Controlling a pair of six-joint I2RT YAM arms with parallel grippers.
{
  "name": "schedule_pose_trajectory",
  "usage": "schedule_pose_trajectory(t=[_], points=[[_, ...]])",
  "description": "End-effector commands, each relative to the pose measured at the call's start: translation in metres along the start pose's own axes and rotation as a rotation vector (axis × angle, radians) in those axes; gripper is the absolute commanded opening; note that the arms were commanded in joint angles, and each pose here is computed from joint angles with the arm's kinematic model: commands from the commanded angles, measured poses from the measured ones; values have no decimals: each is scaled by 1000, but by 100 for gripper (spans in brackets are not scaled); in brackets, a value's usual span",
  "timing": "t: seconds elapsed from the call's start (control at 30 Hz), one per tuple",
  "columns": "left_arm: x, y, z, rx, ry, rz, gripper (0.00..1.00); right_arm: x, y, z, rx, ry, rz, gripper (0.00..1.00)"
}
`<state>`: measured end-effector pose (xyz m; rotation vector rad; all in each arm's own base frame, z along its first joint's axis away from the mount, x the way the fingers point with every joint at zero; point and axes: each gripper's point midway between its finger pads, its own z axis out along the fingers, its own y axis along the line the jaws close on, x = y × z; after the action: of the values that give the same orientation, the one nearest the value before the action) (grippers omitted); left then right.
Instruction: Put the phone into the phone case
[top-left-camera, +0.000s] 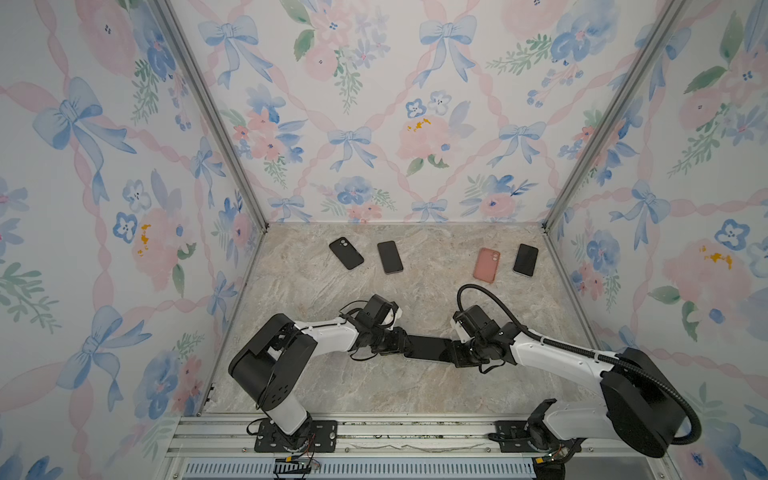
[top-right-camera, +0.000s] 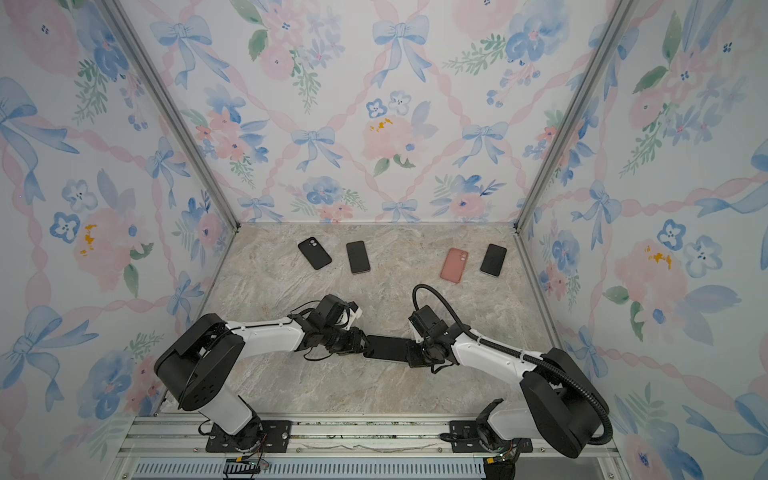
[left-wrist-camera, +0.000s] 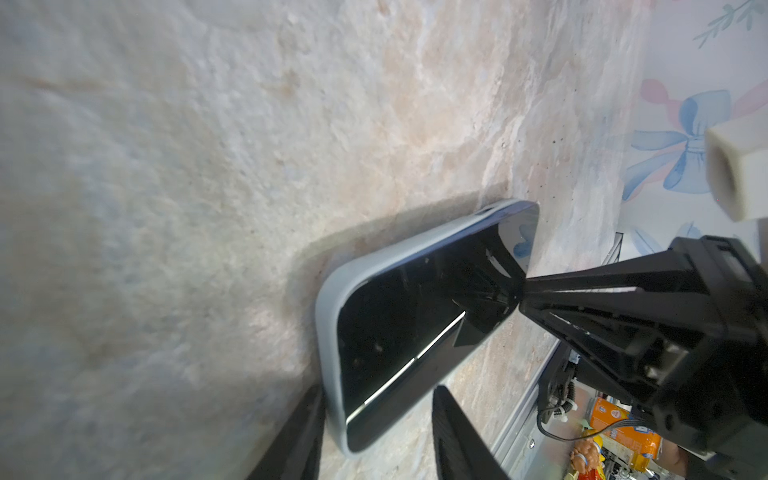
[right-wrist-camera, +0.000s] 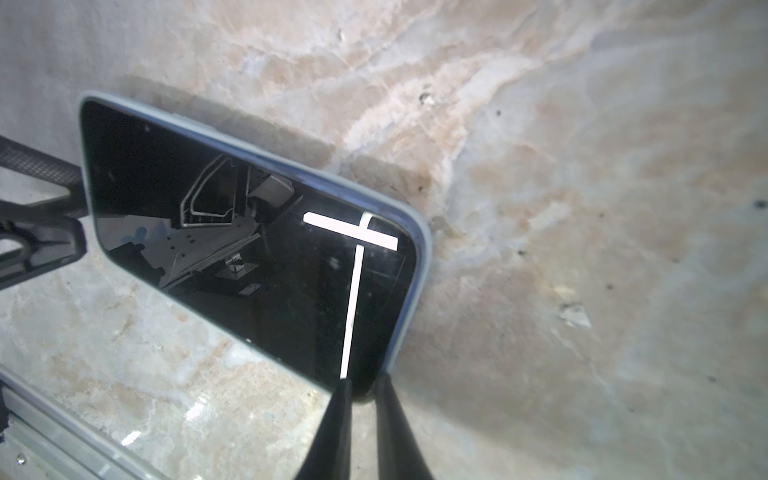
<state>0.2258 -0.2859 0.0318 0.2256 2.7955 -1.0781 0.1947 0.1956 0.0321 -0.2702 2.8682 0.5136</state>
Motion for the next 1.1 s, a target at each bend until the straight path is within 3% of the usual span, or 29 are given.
schedule_pose_trajectory(t=[0.0, 0.17, 0.47, 0.77, 1.07], points=[[18, 13, -4, -35, 33, -38, 59, -8, 5, -16, -28, -54, -45, 22], [29, 10, -16, -16, 17, -64, 64, -39, 6, -27, -144, -166, -38, 33], [40, -6, -5, 44, 36, -43, 65, -72, 1, -5, -175, -141, -80, 56], [45, -5, 6, 65, 46, -55, 61, -73, 1, 10, -182, -97, -103, 61], [36, 2, 15, 49, 55, -47, 55, -60, 5, 17, -198, -63, -99, 60]])
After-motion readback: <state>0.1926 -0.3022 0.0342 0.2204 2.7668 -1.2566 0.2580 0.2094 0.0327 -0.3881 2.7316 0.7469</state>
